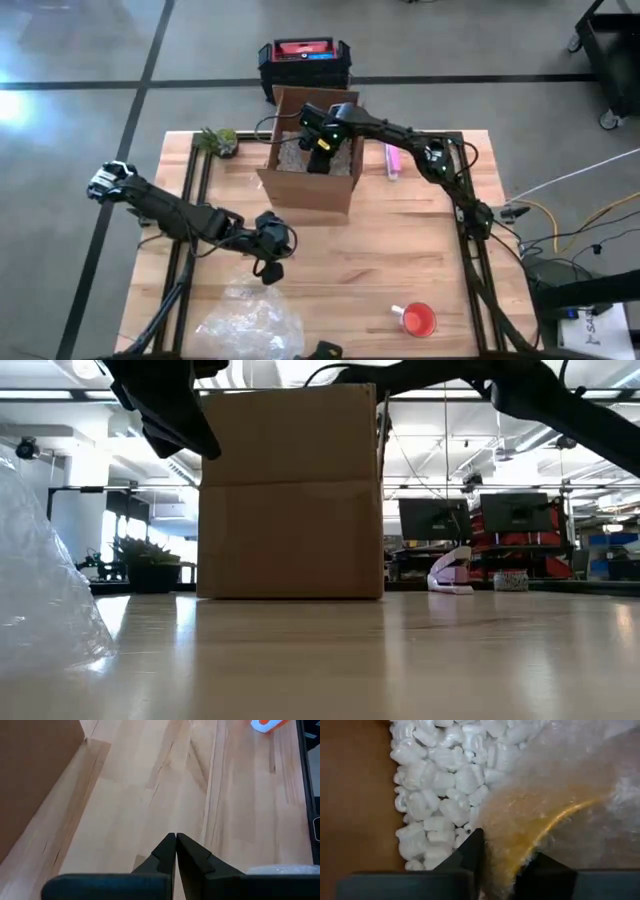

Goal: Wrap mug
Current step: Put the wrapped yellow mug into the brown cardboard box, then prepare the transparent bubble wrap

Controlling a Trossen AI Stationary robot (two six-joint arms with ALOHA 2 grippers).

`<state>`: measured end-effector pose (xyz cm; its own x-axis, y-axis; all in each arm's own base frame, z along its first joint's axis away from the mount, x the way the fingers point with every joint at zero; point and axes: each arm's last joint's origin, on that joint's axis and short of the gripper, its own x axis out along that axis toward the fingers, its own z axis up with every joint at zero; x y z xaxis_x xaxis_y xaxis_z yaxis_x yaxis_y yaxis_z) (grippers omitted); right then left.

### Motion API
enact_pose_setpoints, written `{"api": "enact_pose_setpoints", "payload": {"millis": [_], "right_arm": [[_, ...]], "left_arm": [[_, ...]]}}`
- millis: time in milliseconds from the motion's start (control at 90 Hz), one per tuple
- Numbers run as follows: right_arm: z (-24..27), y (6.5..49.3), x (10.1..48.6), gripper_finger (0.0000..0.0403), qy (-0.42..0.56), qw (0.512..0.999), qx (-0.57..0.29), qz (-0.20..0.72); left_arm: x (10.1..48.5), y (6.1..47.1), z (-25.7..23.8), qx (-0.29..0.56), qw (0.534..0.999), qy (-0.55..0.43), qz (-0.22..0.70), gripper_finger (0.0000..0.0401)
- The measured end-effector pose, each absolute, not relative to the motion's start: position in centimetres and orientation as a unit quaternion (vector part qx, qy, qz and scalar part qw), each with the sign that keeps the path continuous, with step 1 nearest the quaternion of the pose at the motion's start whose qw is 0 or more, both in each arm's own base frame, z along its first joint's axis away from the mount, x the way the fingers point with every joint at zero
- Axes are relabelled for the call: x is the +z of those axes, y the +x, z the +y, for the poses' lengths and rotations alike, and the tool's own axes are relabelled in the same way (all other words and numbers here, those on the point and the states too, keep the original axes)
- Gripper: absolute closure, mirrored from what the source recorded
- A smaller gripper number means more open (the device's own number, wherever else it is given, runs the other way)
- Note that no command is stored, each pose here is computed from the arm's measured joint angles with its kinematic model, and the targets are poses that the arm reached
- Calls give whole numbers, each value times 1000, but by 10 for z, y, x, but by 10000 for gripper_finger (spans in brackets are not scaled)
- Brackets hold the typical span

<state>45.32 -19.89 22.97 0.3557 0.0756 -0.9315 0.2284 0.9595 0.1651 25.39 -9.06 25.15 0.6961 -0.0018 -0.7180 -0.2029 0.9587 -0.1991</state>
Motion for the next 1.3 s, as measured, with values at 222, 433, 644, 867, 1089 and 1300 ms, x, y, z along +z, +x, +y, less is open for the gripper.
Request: {"api": "enact_pose_setpoints", "payload": {"millis": [222,433,644,867,1089,1300], "right_arm": [[-197,451,241,233,125,819,-43,558],[-188,425,312,164,94,858,-57,502],[-164,382,393,142,60,899,-72,427],[-117,338,449,147,38,920,-34,388],[-57,309,464,169,31,898,50,435],[15,305,459,186,28,867,132,480]], "left_arm": [[252,254,-91,54,912,-134,383,401],[254,256,-91,46,918,-126,373,401],[254,256,-91,45,919,-127,371,401],[249,249,-99,14,895,-161,416,401],[243,227,-130,-28,860,-183,475,401],[244,201,-171,-67,843,-224,485,401]]}}
